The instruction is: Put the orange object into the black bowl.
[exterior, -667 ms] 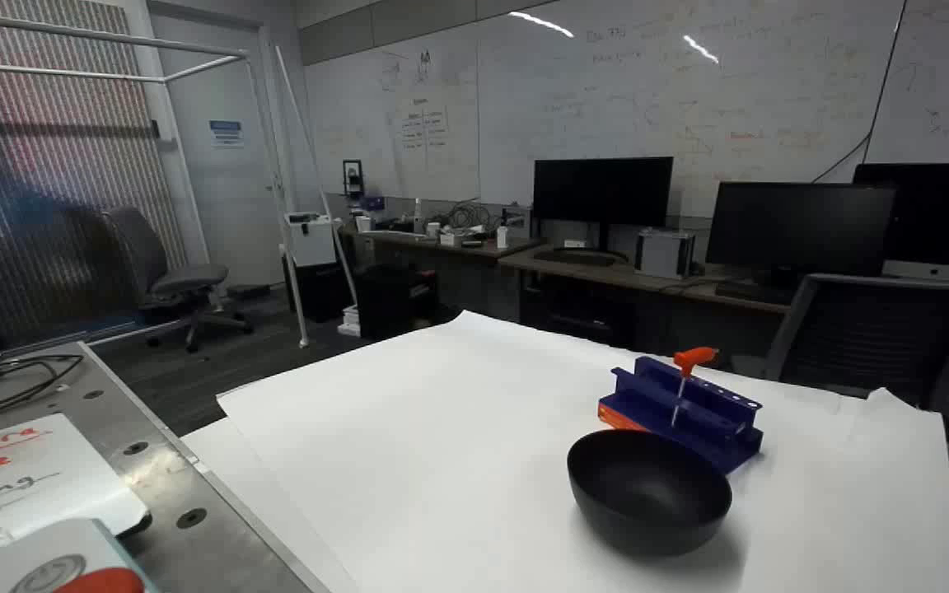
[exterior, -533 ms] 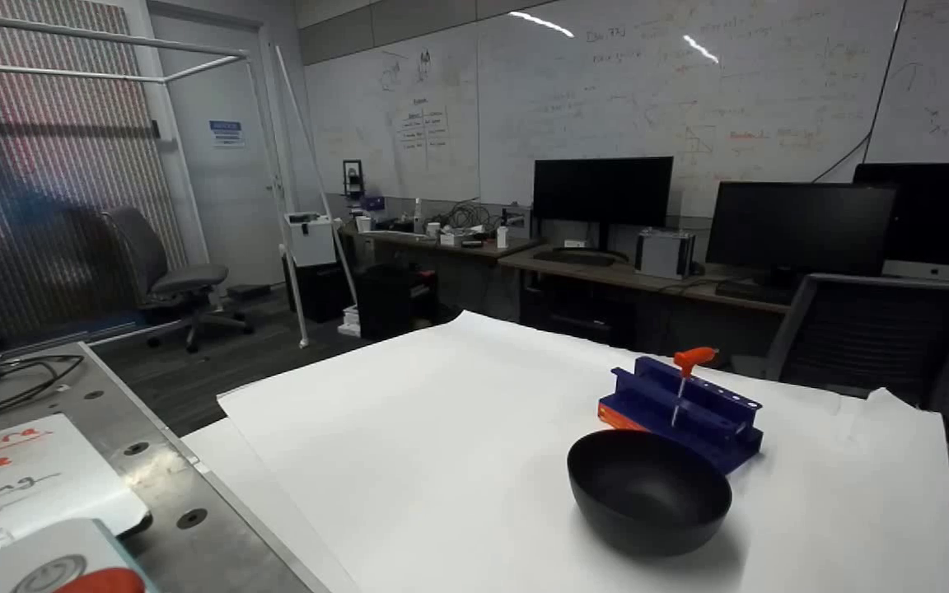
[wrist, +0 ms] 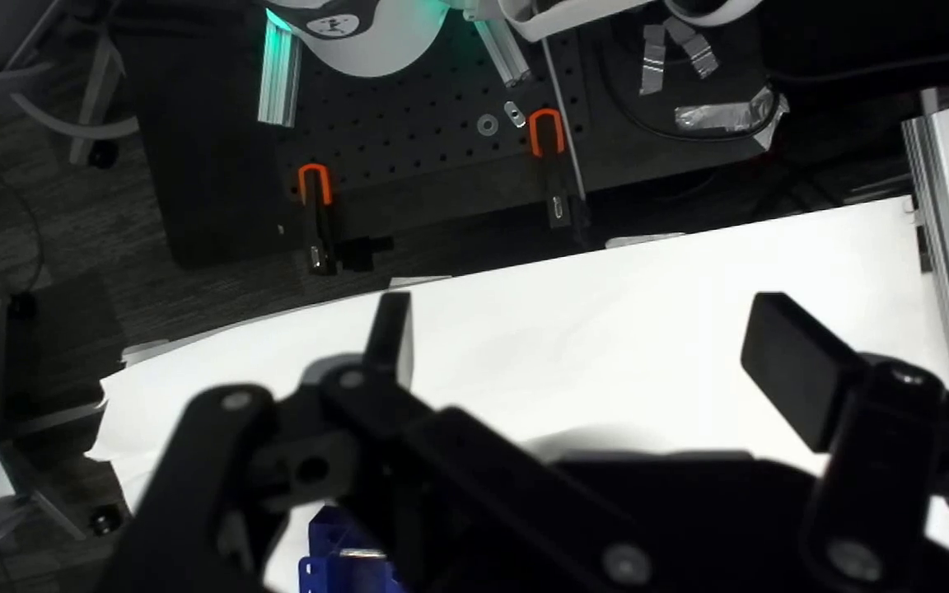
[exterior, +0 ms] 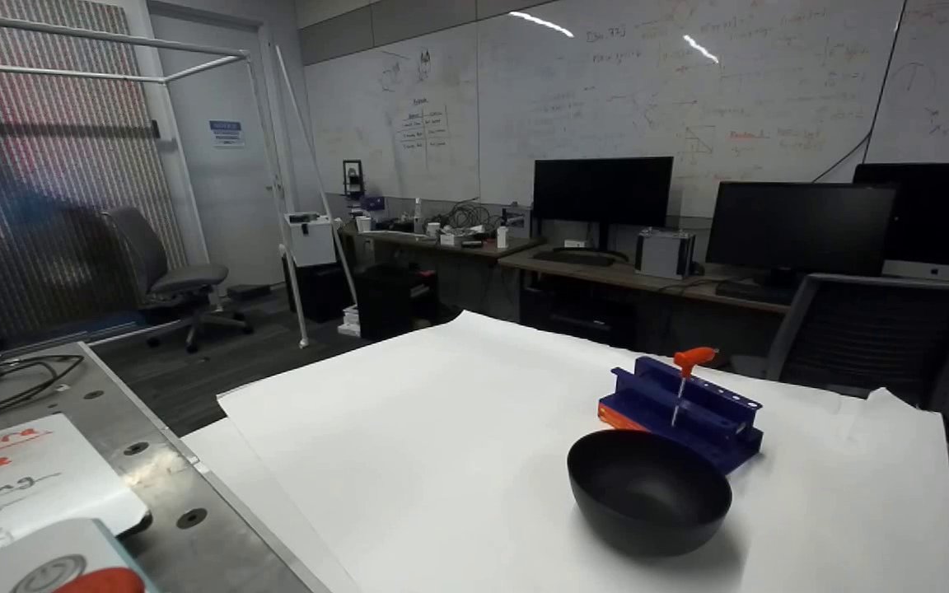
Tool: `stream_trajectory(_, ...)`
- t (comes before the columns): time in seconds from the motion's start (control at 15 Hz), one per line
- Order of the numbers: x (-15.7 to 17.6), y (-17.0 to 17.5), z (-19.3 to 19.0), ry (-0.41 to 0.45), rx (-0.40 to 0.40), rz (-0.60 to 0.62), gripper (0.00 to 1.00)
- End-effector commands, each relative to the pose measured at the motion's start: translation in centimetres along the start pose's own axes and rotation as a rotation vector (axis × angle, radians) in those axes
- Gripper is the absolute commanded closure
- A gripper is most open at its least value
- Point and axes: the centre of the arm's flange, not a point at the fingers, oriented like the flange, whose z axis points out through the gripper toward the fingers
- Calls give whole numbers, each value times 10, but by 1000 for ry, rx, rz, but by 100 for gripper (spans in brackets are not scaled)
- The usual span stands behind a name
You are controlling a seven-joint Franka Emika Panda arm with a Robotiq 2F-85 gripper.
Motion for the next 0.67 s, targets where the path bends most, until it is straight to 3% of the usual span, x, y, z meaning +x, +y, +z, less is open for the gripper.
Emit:
stream_trajectory(0.0,51,-5,29,-10,-2,188,0)
stream_trajectory(0.33,158,13,100,-12,7,461,0)
stream_trajectory(0.6,218,44,145,-36,4,688,0)
